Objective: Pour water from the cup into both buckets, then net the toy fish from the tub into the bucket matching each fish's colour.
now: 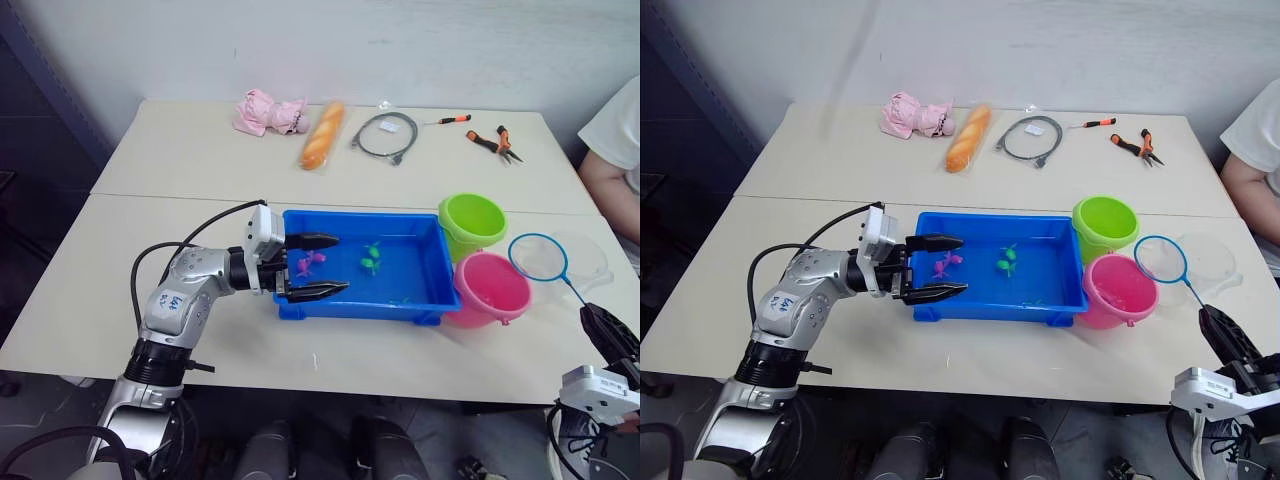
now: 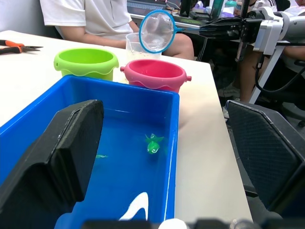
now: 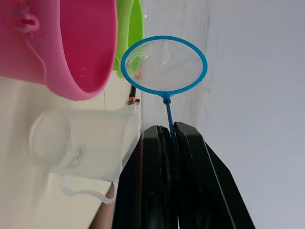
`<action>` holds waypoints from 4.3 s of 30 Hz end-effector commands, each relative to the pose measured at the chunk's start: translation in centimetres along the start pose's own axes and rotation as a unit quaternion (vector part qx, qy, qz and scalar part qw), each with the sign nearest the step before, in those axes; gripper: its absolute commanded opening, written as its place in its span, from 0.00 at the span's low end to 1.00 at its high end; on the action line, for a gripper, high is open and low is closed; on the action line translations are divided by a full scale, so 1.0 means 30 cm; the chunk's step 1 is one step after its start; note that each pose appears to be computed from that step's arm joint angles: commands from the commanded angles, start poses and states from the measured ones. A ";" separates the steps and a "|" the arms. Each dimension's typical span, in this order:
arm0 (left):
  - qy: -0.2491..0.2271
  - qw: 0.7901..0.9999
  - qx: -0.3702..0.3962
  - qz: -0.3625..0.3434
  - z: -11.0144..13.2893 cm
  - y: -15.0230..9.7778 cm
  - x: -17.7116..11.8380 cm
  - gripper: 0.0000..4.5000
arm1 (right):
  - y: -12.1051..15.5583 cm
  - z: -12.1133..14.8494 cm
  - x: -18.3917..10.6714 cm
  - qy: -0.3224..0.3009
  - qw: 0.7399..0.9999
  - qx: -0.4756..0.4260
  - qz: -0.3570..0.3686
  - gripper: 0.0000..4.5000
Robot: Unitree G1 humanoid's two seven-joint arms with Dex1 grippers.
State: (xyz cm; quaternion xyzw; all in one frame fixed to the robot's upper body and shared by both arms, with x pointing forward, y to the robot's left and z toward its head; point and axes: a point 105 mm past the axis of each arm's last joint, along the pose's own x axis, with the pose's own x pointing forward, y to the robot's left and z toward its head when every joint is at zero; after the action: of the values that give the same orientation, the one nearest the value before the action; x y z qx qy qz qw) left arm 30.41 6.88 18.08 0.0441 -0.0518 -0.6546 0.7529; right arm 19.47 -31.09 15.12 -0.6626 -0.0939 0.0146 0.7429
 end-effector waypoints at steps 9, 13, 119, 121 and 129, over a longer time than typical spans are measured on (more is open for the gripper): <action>0.041 0.995 0.033 0.089 0.028 0.021 -0.237 0.98 | -0.209 0.247 0.201 -0.164 0.894 0.383 0.165 0.00; 0.059 0.991 0.031 0.118 0.013 0.029 -0.295 0.98 | -0.176 0.294 0.251 -0.174 0.866 0.410 0.229 0.00; 0.004 0.998 0.027 -0.053 0.074 -0.035 -0.029 0.98 | -0.069 0.016 -0.095 0.030 0.909 0.407 0.085 0.00; 0.004 0.998 0.026 -0.054 0.069 -0.038 -0.029 0.98 | -0.041 -0.001 -0.120 0.037 0.917 0.389 0.083 0.00; 0.005 0.998 0.026 -0.050 0.065 -0.044 -0.032 0.98 | -0.004 -0.033 -0.103 0.049 0.951 0.304 0.027 0.00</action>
State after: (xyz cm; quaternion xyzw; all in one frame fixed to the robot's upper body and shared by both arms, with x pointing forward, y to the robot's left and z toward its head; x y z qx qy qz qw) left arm 29.06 7.68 19.19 0.0579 -0.0458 -0.6899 0.7201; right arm 16.59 -32.47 14.18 -0.3840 -0.0171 0.0462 0.9220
